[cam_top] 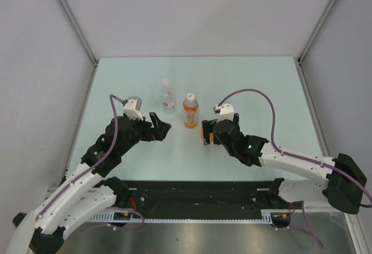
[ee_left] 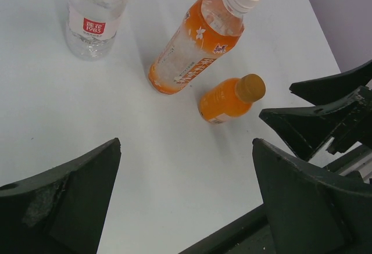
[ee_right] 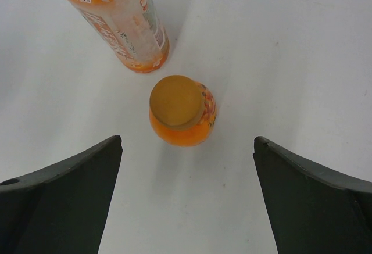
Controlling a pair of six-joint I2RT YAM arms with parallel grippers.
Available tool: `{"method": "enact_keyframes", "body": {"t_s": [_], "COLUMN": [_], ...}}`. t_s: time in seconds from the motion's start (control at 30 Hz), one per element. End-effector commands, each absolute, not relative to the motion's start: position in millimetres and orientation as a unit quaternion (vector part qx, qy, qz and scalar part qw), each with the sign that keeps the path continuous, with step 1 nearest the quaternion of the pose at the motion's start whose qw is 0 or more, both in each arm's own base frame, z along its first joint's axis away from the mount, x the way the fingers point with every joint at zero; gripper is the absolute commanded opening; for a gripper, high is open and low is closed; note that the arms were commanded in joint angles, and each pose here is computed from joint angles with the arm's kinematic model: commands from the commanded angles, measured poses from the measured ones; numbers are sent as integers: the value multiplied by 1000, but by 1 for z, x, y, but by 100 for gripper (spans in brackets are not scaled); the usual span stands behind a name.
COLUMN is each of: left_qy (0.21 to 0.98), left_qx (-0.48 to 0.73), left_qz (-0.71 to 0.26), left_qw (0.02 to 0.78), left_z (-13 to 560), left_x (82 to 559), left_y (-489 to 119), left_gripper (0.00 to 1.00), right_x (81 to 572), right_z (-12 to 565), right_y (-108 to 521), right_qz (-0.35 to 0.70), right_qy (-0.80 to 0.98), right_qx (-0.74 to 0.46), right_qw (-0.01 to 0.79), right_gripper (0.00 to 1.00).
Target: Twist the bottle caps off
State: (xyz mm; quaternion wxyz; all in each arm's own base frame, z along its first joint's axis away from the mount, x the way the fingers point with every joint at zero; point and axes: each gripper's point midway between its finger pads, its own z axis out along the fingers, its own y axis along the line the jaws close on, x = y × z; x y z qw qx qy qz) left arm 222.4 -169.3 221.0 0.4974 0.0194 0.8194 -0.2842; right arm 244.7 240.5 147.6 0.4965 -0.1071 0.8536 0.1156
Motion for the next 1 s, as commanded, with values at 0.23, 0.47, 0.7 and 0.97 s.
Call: {"method": "enact_keyframes", "body": {"t_s": [0.23,0.47,0.7,0.97], "left_qy": [816,817,820,822], "left_qx": [17,17,20,19], "left_qz": [-287,-287,-288,-288], "left_qw": [501,500,495,491], "left_z": [222,221,219,216], "left_x": [220,220,221,222], "left_y": [-168,-168,-170,-172], "left_gripper": [100,100,100,100], "right_x": [287,294,287,282], "right_z": [144,132,124,114], "right_y": [256,258,260,261], "right_qz": [126,129,138,144], "right_qy": [835,840,845,851], "right_qx": [-55,-56,-66,-75], "right_qw": [533,524,511,499], "right_gripper": [96,76,70,55]}}
